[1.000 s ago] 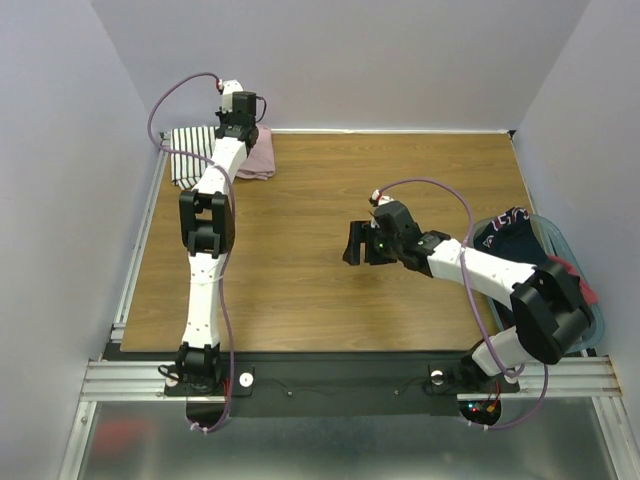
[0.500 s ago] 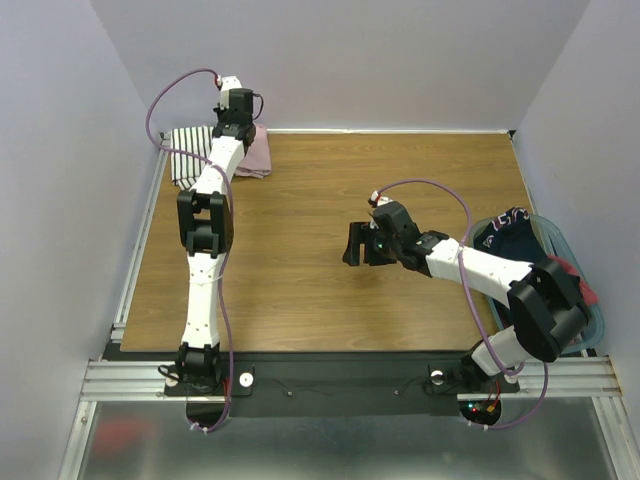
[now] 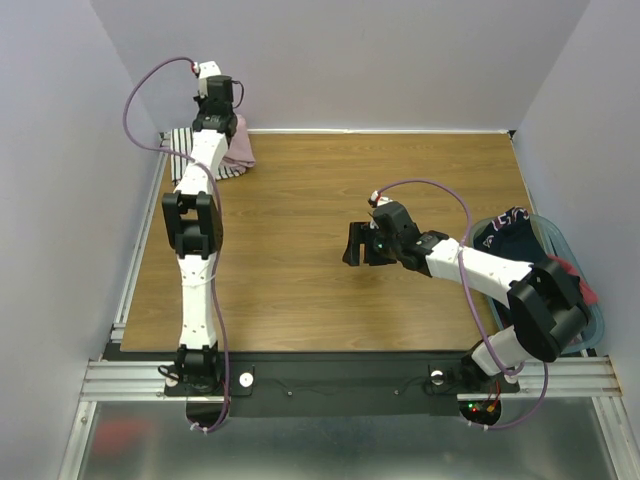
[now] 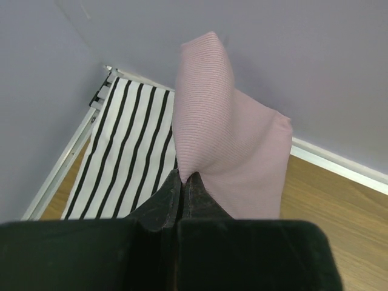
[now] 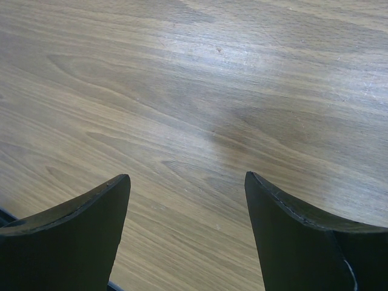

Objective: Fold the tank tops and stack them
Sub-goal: Neatly place the folded tank top to the corner

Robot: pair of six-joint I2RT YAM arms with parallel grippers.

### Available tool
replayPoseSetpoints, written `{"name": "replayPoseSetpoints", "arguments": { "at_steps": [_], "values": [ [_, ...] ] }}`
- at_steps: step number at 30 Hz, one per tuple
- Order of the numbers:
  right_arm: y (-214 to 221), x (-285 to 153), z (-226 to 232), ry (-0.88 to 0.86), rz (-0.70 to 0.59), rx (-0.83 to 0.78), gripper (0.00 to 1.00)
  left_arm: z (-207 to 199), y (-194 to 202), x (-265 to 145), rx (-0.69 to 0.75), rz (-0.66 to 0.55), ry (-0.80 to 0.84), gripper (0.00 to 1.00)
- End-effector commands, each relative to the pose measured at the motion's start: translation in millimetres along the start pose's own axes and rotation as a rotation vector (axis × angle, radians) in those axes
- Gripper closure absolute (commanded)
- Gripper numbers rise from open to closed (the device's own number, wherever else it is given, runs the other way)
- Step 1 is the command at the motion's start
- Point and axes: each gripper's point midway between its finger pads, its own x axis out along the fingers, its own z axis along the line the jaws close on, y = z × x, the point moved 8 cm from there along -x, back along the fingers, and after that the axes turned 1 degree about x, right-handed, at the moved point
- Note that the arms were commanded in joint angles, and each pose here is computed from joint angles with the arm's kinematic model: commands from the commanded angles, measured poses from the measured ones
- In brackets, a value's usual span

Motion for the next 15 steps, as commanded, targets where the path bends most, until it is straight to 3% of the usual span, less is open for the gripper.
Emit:
{"name": "replayPoseSetpoints", "arguments": {
  "at_steps": [1,5,7,8,11,13,14,15],
  "values": [
    [-14,0,8,-0.034,-0.041,-0.014,0.18,53,-70,-15,-0.158,-0.146,-0.012,1.00],
    [-12,2,7,-0.031,-0.036,-0.016,0.18,76,-40,19,-0.220,-0.079,0.014,1.00],
    [-12,2,7,-0.031,-0.034,-0.015,0.18,78,-13,41,-0.239,-0.018,0.044,0.94],
    [-12,2,7,-0.033,-0.033,-0.015,0.18,87,-4,49,-0.247,0.006,0.039,0.80],
    [-12,2,6,-0.031,-0.036,-0.018,0.18,91,23,66,-0.297,0.073,0.060,0.52],
    [-12,0,7,-0.032,-0.039,-0.020,0.18,99,28,65,-0.319,0.088,0.048,0.49],
    [-12,0,7,-0.032,-0.041,-0.020,0.18,99,22,63,-0.331,0.061,0.054,0.38],
    [-13,0,7,-0.030,-0.044,-0.019,0.18,100,18,59,-0.336,0.049,0.055,0.37]
  ]
}}
